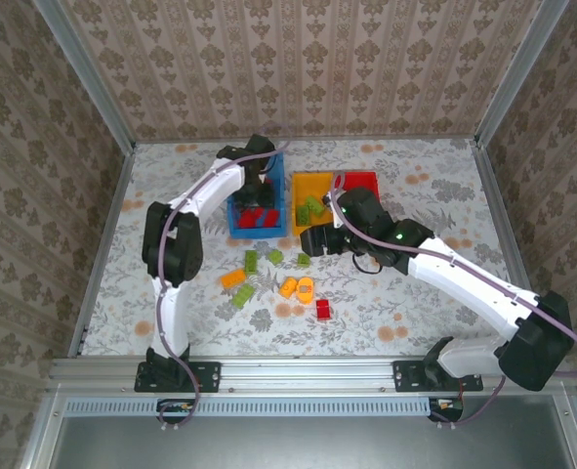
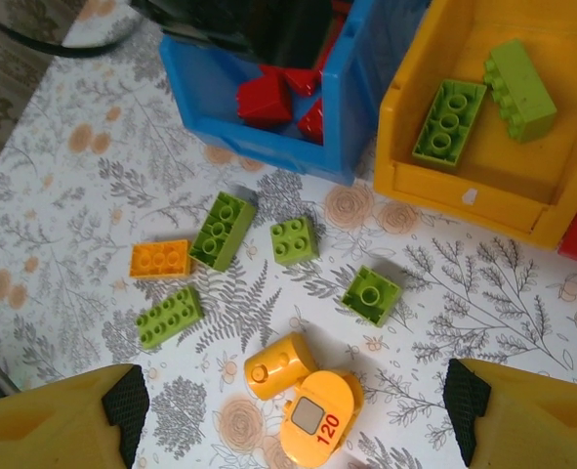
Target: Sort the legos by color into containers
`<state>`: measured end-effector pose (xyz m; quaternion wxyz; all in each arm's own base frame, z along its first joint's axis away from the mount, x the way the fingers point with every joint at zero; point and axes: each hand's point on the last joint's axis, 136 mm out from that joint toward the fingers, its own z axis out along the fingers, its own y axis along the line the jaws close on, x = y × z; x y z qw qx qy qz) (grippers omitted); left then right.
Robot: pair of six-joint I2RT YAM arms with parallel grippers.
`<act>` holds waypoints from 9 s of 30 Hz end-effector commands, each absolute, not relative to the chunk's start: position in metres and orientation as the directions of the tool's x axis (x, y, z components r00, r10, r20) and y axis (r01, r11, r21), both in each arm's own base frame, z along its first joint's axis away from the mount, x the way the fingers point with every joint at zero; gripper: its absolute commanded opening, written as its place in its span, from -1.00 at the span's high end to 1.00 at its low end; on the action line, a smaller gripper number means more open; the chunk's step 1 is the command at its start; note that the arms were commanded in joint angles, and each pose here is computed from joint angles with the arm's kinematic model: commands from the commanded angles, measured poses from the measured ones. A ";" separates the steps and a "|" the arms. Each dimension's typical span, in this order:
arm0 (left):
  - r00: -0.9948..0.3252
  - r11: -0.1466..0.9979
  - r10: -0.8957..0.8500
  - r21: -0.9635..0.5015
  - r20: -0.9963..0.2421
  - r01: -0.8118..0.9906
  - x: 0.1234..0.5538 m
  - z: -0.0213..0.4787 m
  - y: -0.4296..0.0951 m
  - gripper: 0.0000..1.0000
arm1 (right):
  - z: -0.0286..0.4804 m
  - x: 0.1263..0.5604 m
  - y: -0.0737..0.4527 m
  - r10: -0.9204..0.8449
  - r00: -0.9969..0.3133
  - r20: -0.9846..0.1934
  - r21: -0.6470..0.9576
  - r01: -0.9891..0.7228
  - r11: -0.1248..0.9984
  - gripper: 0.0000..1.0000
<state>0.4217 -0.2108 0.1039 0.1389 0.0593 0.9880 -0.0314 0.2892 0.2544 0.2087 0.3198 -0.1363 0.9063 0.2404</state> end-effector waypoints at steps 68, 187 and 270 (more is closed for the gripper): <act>-0.744 0.866 0.070 -0.330 -0.665 0.377 0.253 0.229 -0.237 -0.10 | 0.084 0.531 0.242 0.122 -0.927 -0.354 0.112 0.087 0.990 0.20; -0.879 0.841 0.471 -0.266 -0.069 0.472 0.160 0.078 -0.432 -0.36 | 0.224 0.192 0.119 0.114 -0.787 -0.606 0.395 -0.173 0.902 -0.77; -0.963 0.986 0.062 -0.133 -0.263 0.100 0.380 0.140 -0.205 -0.18 | 0.177 0.292 0.245 -0.011 -0.832 -0.554 0.407 -0.283 0.869 -0.70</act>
